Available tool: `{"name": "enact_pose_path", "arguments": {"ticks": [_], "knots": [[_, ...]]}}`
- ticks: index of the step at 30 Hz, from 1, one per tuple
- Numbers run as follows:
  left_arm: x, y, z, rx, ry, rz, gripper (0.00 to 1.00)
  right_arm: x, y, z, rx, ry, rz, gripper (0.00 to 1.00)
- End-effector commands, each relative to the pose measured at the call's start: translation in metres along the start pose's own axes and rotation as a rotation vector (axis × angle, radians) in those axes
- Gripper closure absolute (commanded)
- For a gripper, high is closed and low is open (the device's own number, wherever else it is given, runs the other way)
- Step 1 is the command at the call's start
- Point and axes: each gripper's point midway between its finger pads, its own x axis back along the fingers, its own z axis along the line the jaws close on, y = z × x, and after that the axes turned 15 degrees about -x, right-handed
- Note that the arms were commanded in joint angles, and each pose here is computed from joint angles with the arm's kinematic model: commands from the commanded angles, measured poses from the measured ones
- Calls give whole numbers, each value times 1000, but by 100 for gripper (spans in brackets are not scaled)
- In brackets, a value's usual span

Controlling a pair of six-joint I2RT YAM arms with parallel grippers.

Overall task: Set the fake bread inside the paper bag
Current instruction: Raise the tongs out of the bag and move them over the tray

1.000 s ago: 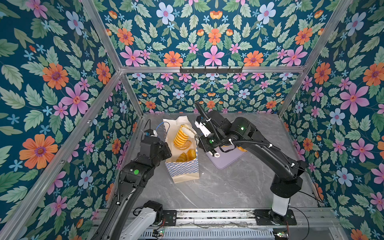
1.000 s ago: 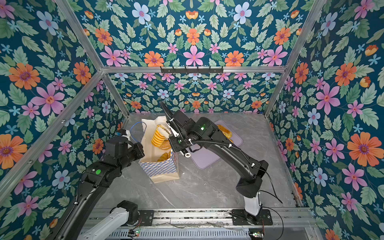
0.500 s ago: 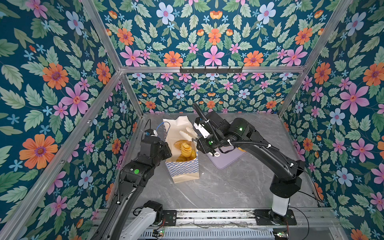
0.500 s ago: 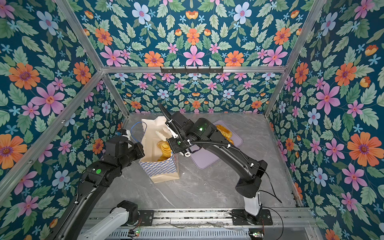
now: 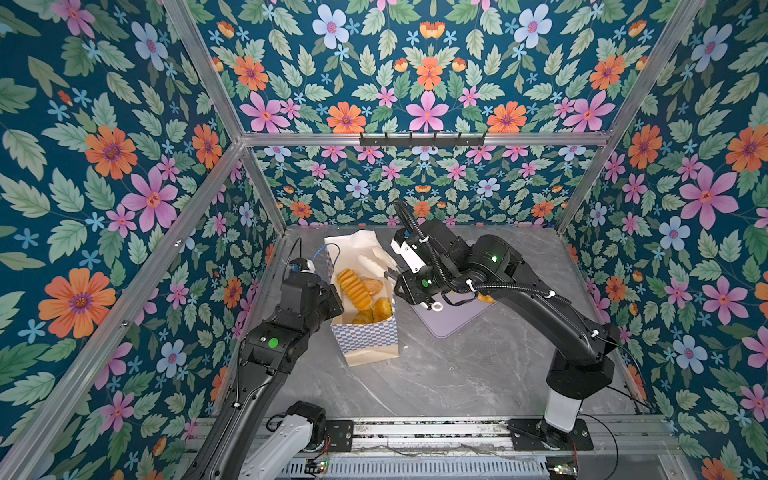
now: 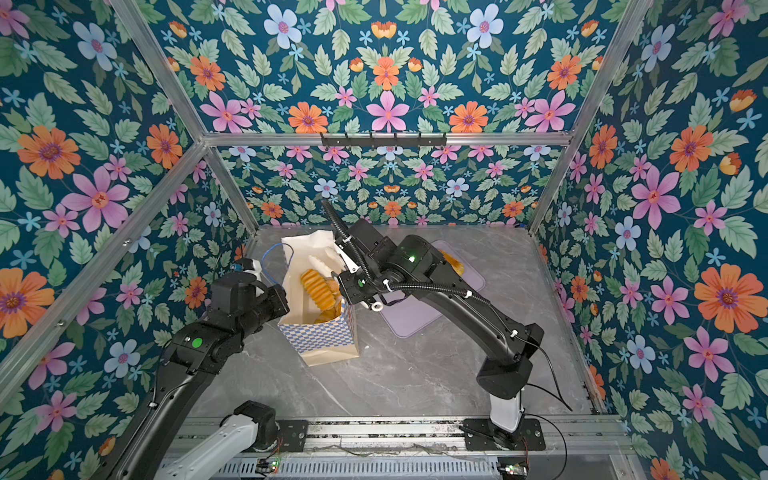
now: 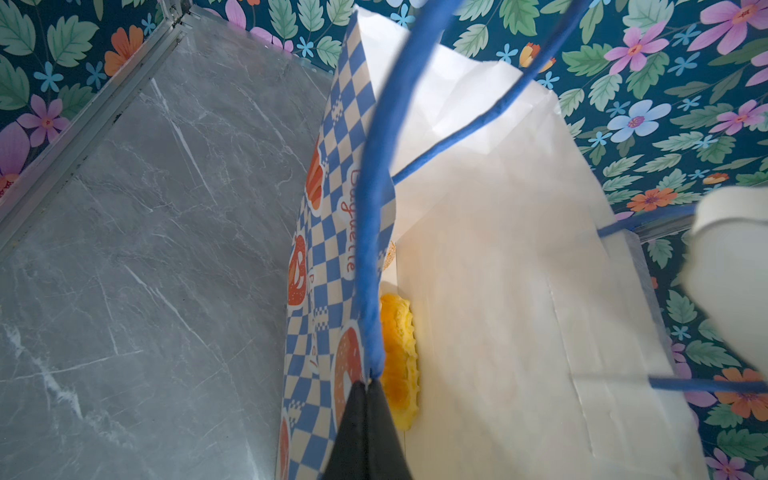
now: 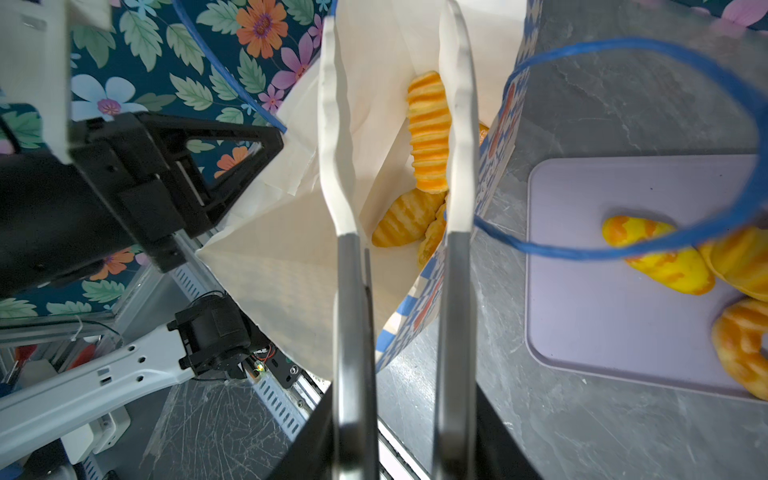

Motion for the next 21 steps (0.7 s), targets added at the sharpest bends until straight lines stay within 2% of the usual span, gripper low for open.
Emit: {"name": "enact_pose_path", "arguments": {"ticks": [1, 11, 21], "knots": [[2, 1, 0, -3, 1, -2, 100, 12, 11, 6, 8, 30, -64, 59], [4, 2, 0, -6, -2, -4, 100, 48, 26, -16, 0, -29, -204, 58], [3, 2, -1, -6, -6, -2, 100, 84, 31, -69, -164, -9, -284, 58]]}}
